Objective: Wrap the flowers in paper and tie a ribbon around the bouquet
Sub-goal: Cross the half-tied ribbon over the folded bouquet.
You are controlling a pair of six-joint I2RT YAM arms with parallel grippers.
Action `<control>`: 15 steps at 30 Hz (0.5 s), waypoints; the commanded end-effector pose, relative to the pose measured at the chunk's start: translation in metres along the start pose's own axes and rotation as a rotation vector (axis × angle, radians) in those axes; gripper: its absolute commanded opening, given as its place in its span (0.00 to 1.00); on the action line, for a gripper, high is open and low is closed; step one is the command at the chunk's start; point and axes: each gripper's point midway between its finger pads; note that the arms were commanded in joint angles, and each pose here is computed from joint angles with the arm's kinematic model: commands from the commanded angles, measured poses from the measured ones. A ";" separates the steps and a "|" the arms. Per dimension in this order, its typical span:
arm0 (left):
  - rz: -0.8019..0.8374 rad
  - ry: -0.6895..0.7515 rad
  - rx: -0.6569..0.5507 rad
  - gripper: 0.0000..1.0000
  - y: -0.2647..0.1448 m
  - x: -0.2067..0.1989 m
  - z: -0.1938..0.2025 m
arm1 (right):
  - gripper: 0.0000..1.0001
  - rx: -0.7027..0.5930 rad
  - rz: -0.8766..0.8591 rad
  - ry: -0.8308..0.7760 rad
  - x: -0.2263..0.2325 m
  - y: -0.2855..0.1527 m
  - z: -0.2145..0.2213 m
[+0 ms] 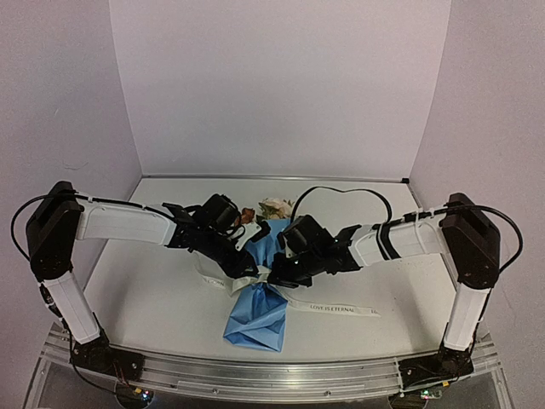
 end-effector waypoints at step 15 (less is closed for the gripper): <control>0.112 -0.040 -0.170 0.00 -0.026 -0.020 -0.041 | 0.00 -0.105 -0.225 -0.158 0.034 -0.007 -0.009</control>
Point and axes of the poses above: each gripper's point midway between its finger pads, its own y axis out along the fingers, its own x axis along the line the jaws close on, z = x × y, and after that the axes turned 11 degrees about y, right-handed
